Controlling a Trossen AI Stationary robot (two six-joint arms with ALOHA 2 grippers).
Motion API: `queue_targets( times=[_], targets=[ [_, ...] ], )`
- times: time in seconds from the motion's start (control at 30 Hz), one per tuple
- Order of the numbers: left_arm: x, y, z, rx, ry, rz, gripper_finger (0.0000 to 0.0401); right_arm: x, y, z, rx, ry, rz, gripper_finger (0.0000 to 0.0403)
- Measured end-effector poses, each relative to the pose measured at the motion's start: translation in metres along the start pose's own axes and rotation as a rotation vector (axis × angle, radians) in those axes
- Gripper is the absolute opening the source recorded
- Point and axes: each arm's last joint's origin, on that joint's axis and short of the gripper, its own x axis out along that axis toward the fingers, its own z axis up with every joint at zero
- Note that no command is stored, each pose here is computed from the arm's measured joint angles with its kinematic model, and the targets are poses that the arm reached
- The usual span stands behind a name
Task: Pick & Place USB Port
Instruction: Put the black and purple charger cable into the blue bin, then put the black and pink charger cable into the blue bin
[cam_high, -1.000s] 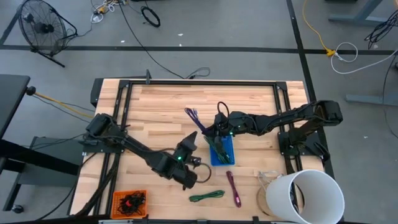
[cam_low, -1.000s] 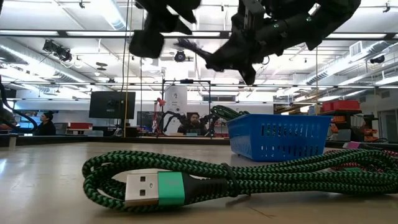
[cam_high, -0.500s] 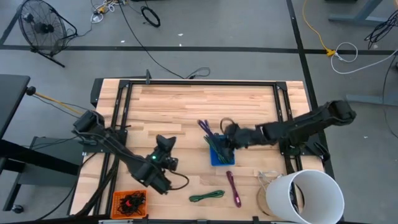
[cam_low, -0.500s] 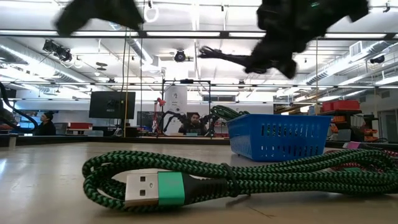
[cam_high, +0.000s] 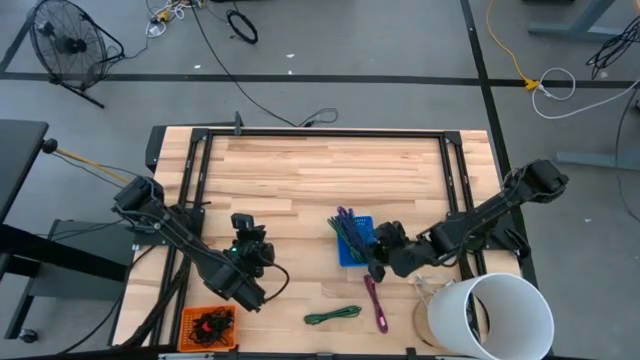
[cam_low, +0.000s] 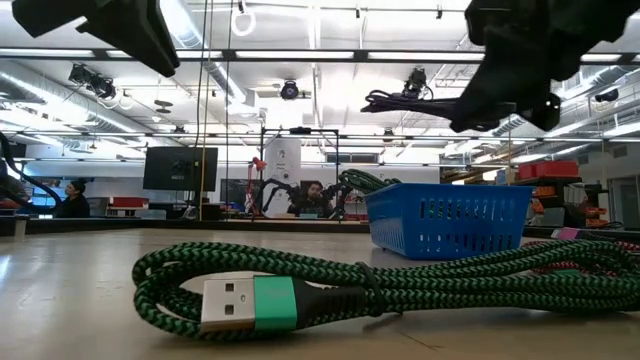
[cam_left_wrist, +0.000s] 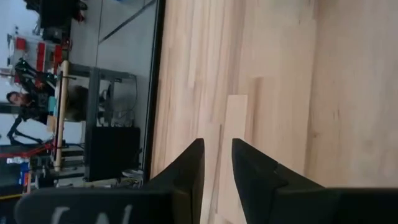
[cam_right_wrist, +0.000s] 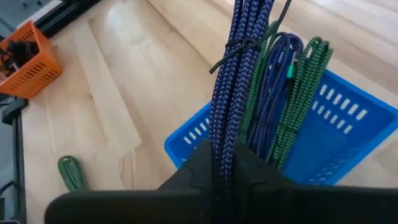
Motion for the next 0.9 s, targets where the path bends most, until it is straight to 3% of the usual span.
queue_targets(
  times=[0.3, 0.67, 0.9],
  targets=[
    [0.0, 0.001, -0.001, -0.034, 0.0, 0.008, 0.0085, 0.006, -0.002, -0.011, 0.01, 0.037, -0.055, 0.0021],
    [0.0, 0.0, 0.0, -0.036, -0.004, 0.011, 0.0085, 0.015, 0.0, -0.016, -0.006, 0.041, -0.062, 0.0161],
    [0.0, 0.0, 0.0, -0.039, -0.008, 0.012, 0.0085, 0.016, 0.001, -0.012, -0.038, 0.004, -0.053, 0.0192]
  ],
)
